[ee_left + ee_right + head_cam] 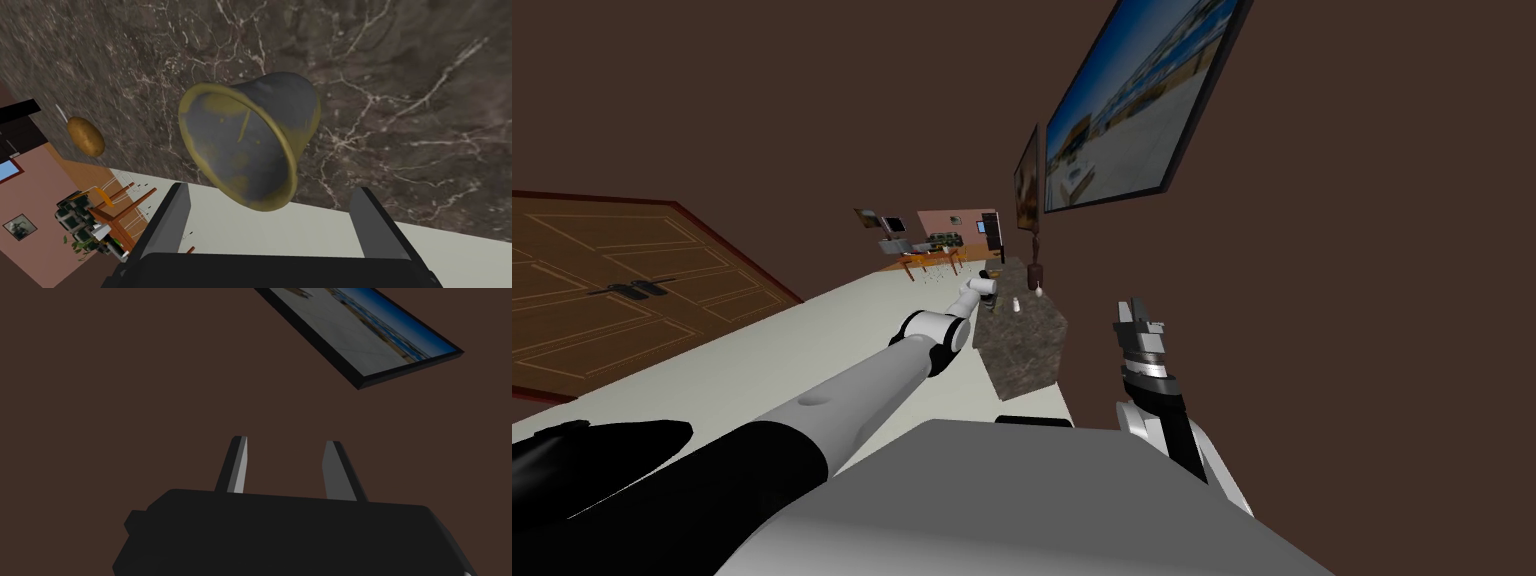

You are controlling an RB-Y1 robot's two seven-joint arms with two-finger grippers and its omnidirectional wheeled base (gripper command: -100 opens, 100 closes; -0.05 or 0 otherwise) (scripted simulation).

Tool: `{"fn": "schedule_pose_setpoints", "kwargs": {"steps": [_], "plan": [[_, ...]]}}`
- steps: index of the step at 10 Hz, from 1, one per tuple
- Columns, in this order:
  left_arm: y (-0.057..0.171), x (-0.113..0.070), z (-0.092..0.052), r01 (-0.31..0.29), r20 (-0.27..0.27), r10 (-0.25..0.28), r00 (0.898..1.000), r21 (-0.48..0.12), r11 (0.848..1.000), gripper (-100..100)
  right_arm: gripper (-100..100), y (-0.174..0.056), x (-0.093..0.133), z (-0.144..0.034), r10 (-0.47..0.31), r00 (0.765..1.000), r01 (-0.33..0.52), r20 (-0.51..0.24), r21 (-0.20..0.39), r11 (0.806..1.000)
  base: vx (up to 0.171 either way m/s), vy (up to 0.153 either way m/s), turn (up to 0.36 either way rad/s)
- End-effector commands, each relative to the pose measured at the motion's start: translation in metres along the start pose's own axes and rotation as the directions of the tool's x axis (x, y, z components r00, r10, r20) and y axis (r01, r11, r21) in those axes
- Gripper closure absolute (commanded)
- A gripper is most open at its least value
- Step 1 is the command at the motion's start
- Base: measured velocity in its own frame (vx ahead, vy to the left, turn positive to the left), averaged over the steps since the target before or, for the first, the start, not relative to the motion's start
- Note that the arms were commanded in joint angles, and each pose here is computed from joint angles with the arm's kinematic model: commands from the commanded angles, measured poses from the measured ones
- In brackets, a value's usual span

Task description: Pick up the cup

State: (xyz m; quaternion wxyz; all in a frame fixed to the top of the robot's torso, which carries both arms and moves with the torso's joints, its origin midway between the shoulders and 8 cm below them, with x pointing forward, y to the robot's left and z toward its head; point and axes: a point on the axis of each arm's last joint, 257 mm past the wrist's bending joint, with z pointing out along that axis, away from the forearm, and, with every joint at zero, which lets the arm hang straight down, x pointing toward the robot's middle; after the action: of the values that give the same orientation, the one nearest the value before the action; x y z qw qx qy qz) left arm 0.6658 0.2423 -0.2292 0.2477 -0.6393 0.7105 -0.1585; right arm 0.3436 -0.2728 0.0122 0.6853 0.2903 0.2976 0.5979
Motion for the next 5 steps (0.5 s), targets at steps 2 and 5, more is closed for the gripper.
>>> {"fn": "schedule_pose_setpoints", "kwargs": {"steps": [2,5], "plan": [[0.009,-0.003,0.002,0.0,-0.002,0.0,1.0,-0.036,0.999,-100,0,0.0,0.0,0.0,0.0,1.0,0.0,0.0,0.0,1.0,0.017,-0.017,-0.002],[0.021,-0.006,0.004,0.001,-0.004,-0.001,1.0,-0.079,0.997,-100,0,0.0,0.0,0.0,0.0,1.0,0.0,0.0,0.0,1.0,0.026,-0.024,-0.003]]}}
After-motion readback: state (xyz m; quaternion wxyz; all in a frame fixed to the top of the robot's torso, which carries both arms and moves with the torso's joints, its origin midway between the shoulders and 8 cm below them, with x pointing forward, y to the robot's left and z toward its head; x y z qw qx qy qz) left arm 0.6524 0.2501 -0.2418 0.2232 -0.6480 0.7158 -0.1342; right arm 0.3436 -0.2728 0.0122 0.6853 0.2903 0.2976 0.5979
